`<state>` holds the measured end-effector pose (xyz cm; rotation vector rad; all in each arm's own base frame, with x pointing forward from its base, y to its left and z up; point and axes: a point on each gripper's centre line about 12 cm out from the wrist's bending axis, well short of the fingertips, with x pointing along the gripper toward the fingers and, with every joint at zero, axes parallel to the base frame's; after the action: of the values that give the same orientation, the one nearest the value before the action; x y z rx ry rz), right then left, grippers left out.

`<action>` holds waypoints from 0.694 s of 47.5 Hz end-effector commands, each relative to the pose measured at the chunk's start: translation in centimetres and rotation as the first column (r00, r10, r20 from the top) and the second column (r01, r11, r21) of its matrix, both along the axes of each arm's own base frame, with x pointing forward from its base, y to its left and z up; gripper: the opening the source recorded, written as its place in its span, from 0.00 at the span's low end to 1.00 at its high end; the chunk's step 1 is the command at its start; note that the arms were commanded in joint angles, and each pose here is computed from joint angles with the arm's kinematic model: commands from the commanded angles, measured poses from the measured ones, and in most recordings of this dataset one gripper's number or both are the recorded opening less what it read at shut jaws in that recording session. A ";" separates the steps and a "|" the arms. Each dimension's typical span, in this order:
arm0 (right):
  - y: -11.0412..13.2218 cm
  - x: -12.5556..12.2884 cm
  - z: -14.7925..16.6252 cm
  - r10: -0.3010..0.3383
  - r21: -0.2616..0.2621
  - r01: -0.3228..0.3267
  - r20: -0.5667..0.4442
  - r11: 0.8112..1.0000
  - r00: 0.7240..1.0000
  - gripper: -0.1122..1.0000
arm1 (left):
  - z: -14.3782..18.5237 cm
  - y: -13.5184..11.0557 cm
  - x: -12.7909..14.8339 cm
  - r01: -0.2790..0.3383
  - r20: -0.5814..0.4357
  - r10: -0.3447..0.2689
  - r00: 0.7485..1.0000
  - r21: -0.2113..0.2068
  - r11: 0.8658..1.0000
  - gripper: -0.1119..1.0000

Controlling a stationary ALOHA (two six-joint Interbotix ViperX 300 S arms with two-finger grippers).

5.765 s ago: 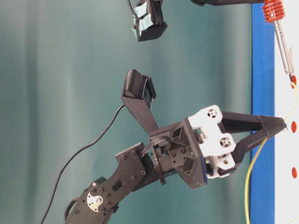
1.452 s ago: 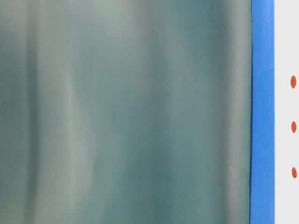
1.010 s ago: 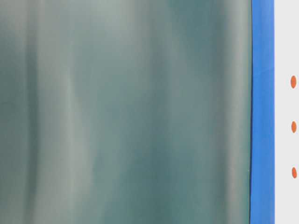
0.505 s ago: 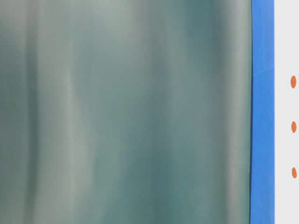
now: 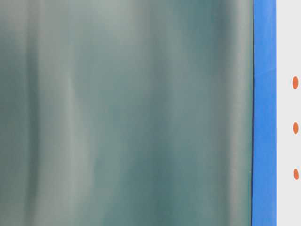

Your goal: Touch the tip of the soldering iron to the tip of the solder at the mark.

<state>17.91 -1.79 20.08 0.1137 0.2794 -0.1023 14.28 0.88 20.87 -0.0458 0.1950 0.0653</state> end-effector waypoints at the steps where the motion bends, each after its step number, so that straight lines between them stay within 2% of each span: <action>1: 0.0 0.3 0.5 0.001 0.005 -0.001 0.023 1.000 1.000 0.81 | 0.4 -0.1 0.2 0.006 0.011 -0.006 1.000 0.002 1.000 0.77; 33: 0.0 0.3 0.8 0.001 0.001 -0.001 0.033 1.000 0.999 0.81 | 0.4 -0.2 0.2 0.014 0.009 -0.014 1.000 0.002 1.000 0.77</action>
<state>17.88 -1.76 20.19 0.1135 0.2690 -0.0999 14.29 0.68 20.83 -0.0429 0.1954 0.0514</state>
